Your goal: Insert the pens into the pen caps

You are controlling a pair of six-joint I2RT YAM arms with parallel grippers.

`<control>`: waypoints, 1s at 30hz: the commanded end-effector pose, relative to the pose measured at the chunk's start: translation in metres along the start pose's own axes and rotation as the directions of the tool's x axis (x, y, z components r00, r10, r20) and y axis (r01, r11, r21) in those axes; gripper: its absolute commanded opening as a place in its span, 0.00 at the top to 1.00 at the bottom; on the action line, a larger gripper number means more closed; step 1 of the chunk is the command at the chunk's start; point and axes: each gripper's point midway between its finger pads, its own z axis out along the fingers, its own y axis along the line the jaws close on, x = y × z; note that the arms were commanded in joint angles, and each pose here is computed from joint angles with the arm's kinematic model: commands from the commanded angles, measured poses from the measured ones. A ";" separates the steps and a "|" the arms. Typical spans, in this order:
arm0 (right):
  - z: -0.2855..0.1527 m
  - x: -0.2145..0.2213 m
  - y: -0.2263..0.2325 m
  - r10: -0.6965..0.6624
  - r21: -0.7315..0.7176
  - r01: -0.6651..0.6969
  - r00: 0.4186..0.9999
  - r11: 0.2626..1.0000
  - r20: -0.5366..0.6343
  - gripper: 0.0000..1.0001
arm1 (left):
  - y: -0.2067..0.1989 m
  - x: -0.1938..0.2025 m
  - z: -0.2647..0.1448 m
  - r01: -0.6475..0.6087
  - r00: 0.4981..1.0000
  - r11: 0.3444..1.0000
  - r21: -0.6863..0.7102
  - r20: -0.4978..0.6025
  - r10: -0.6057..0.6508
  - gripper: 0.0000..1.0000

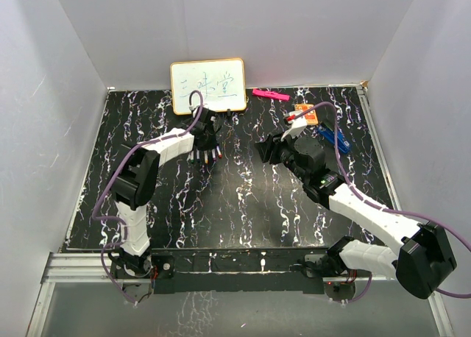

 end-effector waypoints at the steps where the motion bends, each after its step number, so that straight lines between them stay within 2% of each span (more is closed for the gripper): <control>1: -0.003 -0.013 0.005 0.007 -0.019 -0.006 0.999 1.000 0.049 0.59 | 0.005 -0.006 -0.002 0.018 1.000 0.999 -0.036 0.010 -0.018 0.96; 8: -0.003 -0.010 0.005 0.009 -0.021 -0.008 0.999 1.000 0.041 0.59 | 0.008 -0.001 0.004 0.018 1.000 0.999 -0.050 -0.006 -0.018 0.95; 14: -0.003 -0.010 0.005 0.011 -0.022 -0.011 0.999 1.000 0.042 0.60 | 0.009 0.001 0.006 0.019 1.000 0.998 -0.056 -0.013 -0.020 0.83; 21: -0.003 -0.010 0.007 0.016 -0.028 -0.015 0.999 0.999 0.040 0.60 | 0.007 -0.002 0.001 0.022 1.000 0.999 -0.045 -0.002 -0.023 0.78; 30: -0.002 -0.010 0.007 0.017 -0.031 -0.016 0.999 0.999 0.040 0.60 | -0.008 -0.037 -0.033 0.024 0.996 0.999 0.024 0.087 -0.026 0.77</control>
